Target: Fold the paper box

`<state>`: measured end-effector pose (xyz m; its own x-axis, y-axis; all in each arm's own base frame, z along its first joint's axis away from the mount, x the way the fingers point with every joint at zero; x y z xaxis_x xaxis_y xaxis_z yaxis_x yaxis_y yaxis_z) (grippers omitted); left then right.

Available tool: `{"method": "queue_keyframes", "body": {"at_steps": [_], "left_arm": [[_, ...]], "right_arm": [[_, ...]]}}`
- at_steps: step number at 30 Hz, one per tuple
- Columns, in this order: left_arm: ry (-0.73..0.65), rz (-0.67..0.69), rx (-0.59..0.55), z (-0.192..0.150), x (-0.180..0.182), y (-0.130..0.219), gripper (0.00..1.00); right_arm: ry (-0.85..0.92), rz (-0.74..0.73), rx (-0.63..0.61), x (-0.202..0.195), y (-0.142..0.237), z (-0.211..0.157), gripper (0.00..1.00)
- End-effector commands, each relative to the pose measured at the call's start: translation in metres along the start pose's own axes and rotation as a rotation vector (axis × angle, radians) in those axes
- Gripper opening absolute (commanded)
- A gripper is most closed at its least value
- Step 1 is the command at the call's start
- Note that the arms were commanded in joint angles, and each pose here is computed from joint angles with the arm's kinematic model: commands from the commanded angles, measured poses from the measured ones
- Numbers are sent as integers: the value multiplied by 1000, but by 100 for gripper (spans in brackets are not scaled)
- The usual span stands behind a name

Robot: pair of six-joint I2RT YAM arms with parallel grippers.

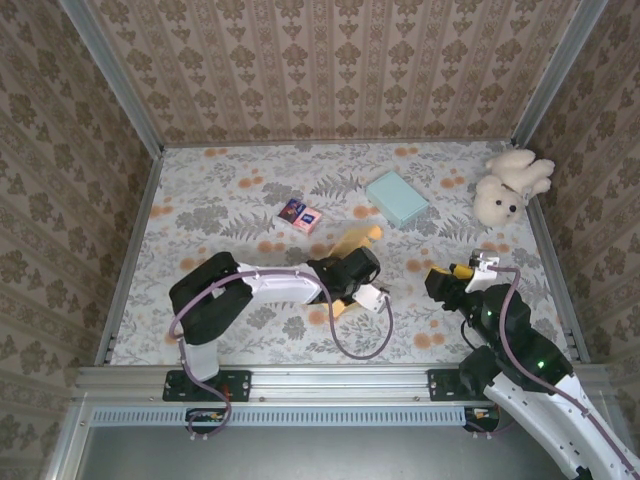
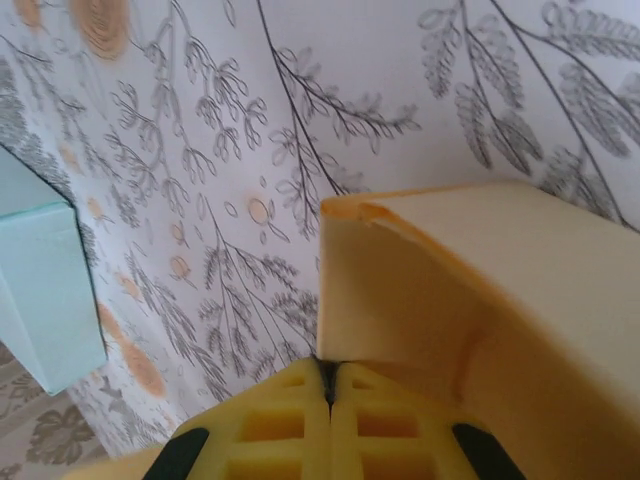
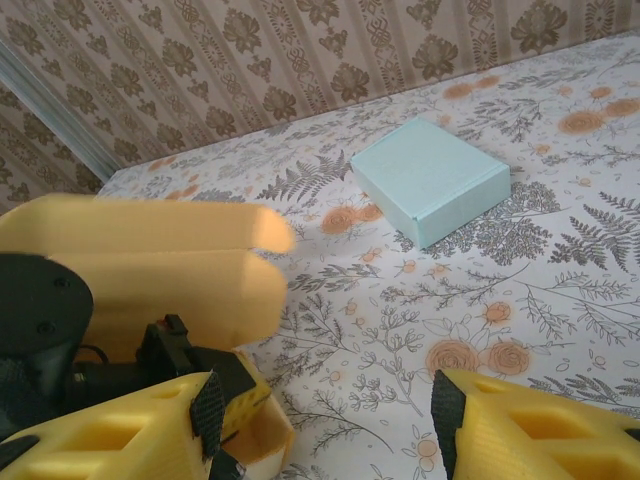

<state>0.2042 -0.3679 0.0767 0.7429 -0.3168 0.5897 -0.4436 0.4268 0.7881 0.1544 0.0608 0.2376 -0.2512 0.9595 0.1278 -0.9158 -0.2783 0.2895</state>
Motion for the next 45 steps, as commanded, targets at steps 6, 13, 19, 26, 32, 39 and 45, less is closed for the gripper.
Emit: {"method": "queue_keyframes", "body": {"at_steps": [6, 13, 19, 26, 32, 39, 45], "left_arm": [[-32, -23, -47, -1, -47, -3, 0], [15, 125, -136, 13, -14, 34, 6], [58, 211, -216, 18, 2, 68, 13], [236, 336, -362, 28, 21, 119, 17], [1052, 556, -529, -6, 67, 222, 21], [1753, 472, -524, -91, 0, 254, 37], [1855, 250, -646, -106, -55, 236, 51]], "right_arm": [[-4, -19, -5, -3, -1, -2, 60], [-3, -11, 17, -1, -4, -5, 60], [-5, -4, 38, 1, -8, -7, 60], [2, 28, 105, 9, -21, -14, 60], [12, 124, 217, 28, -42, -21, 60], [-17, 225, 336, 49, -64, -31, 60], [-42, 290, 374, 63, -78, -45, 59]]}}
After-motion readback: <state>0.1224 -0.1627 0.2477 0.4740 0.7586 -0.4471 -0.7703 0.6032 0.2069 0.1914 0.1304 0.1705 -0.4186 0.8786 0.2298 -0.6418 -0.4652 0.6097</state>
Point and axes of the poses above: each hand's point on the last joint's axis, 136 mm out from that joint toward the fingers, its own y axis back along the fingers, its own x axis along the line the jaws close on, z = x × y, the point moved 5 cm from there along y, back along the fingers, and after that the axes turned 15 degrees about y, right-handed, at the moved point
